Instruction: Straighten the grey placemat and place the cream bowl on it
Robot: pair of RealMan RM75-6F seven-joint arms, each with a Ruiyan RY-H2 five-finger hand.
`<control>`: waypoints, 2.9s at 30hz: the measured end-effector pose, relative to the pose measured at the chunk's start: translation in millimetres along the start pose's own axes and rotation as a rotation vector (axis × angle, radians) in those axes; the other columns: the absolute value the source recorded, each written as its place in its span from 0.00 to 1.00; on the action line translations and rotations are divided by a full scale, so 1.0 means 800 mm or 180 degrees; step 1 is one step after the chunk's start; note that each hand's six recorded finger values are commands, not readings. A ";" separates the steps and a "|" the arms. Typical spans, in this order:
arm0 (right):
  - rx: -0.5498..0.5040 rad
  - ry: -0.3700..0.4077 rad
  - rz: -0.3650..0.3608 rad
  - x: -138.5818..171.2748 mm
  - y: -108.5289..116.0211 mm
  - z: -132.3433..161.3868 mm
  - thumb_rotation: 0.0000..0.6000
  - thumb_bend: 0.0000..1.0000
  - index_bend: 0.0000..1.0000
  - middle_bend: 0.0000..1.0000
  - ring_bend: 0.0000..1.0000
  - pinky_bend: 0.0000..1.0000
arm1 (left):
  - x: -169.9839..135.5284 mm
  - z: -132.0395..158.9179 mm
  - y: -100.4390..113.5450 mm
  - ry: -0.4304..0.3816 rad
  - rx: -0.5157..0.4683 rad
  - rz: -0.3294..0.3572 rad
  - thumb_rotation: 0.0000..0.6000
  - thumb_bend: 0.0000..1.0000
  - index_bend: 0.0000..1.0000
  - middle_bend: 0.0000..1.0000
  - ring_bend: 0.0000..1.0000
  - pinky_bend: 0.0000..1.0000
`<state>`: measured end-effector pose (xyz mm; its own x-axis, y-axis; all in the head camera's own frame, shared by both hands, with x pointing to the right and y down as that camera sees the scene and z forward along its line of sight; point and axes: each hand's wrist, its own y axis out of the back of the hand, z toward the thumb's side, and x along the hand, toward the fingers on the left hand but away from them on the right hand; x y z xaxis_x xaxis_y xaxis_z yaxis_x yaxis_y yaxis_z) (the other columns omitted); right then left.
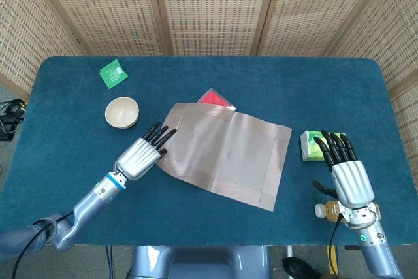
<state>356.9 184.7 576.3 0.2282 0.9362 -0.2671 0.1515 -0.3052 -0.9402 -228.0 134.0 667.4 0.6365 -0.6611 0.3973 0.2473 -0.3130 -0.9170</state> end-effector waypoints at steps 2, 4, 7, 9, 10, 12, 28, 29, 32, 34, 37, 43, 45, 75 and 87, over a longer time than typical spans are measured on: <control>0.0003 0.0003 0.0002 0.000 0.000 0.000 1.00 0.00 0.04 0.00 0.00 0.00 | -0.011 -0.009 -0.002 0.0083 0.0044 -0.0050 1.00 0.50 0.79 0.00 0.00 0.00; 0.0005 0.0003 0.0005 0.000 -0.001 0.000 1.00 0.00 0.04 0.00 0.00 0.00 | -0.017 -0.015 -0.002 0.0138 0.0070 -0.0069 1.00 0.50 0.79 0.00 0.00 0.00; 0.0005 0.0004 0.0011 0.000 -0.001 0.000 1.00 0.00 0.04 0.00 0.00 0.00 | -0.022 -0.022 -0.004 0.0193 0.0083 -0.0087 1.00 0.51 0.79 0.00 0.00 0.00; 0.0007 0.0007 0.0013 0.000 -0.002 0.001 1.00 0.00 0.04 0.00 0.00 0.00 | -0.026 -0.027 -0.006 0.0223 0.0082 -0.0105 1.00 0.51 0.79 0.00 0.00 0.00; 0.0011 0.0008 0.0014 0.000 -0.002 0.001 1.00 0.00 0.04 0.00 0.00 0.00 | -0.028 -0.029 -0.007 0.0234 0.0084 -0.0113 1.00 0.51 0.80 0.00 0.00 0.00; 0.0013 0.0007 0.0017 0.000 -0.002 0.001 1.00 0.00 0.04 0.00 0.00 0.00 | -0.033 -0.034 -0.010 0.0259 0.0087 -0.0137 1.00 0.51 0.80 0.00 0.00 0.00; 0.0001 0.0026 -0.0020 0.002 0.002 0.003 1.00 0.00 0.04 0.00 0.00 0.00 | -0.105 -0.014 -0.019 -0.0041 0.0296 -0.0464 1.00 0.51 0.80 0.00 0.00 0.00; 0.0000 0.0029 -0.0026 0.002 0.003 0.004 1.00 0.00 0.04 0.00 0.00 0.00 | -0.112 -0.007 -0.022 -0.0100 0.0318 -0.0511 1.00 0.51 0.80 0.00 0.00 0.00; 0.0002 0.0033 -0.0046 0.003 0.005 0.004 1.00 0.00 0.04 0.00 0.00 0.00 | -0.127 0.007 -0.029 -0.0214 0.0387 -0.0625 1.00 0.52 0.80 0.00 0.00 0.00; -0.0003 0.0032 -0.0054 0.004 0.006 0.004 1.00 0.00 0.04 0.00 0.00 0.00 | -0.135 0.015 -0.033 -0.0270 0.0377 -0.0695 1.00 0.52 0.80 0.00 0.00 0.00; -0.0010 0.0034 -0.0054 0.004 0.007 0.004 1.00 0.00 0.04 0.00 0.00 0.00 | -0.148 0.028 -0.039 -0.0342 0.0358 -0.0800 1.00 0.52 0.80 0.00 0.00 0.00; -0.0016 0.0034 -0.0055 0.004 0.007 0.004 1.00 0.00 0.04 0.00 0.00 0.00 | -0.156 0.034 -0.044 -0.0390 0.0347 -0.0892 1.00 0.52 0.80 0.00 0.00 0.00; -0.0017 0.0032 -0.0059 0.004 0.008 0.004 1.00 0.00 0.04 0.00 0.00 0.00 | -0.162 0.038 -0.046 -0.0432 0.0350 -0.0950 1.00 0.52 0.80 0.00 0.00 0.00; -0.0042 0.0031 -0.0064 0.006 0.010 0.006 1.00 0.00 0.04 0.00 0.00 0.00 | -0.166 -0.026 0.019 0.0189 -0.0176 -0.0669 1.00 0.00 0.00 0.00 0.00 0.00; -0.0034 0.0025 -0.0050 0.006 0.009 0.006 1.00 0.00 0.04 0.00 0.00 0.00 | -0.070 -0.156 0.001 0.1165 -0.0551 -0.0368 1.00 0.00 0.00 0.00 0.00 0.00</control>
<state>354.6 187.5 567.3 0.2334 0.9395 -0.2507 0.1652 -0.2924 -0.9419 -354.3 85.5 649.0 0.3025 -0.8037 0.5123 0.1556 -0.4886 -0.8585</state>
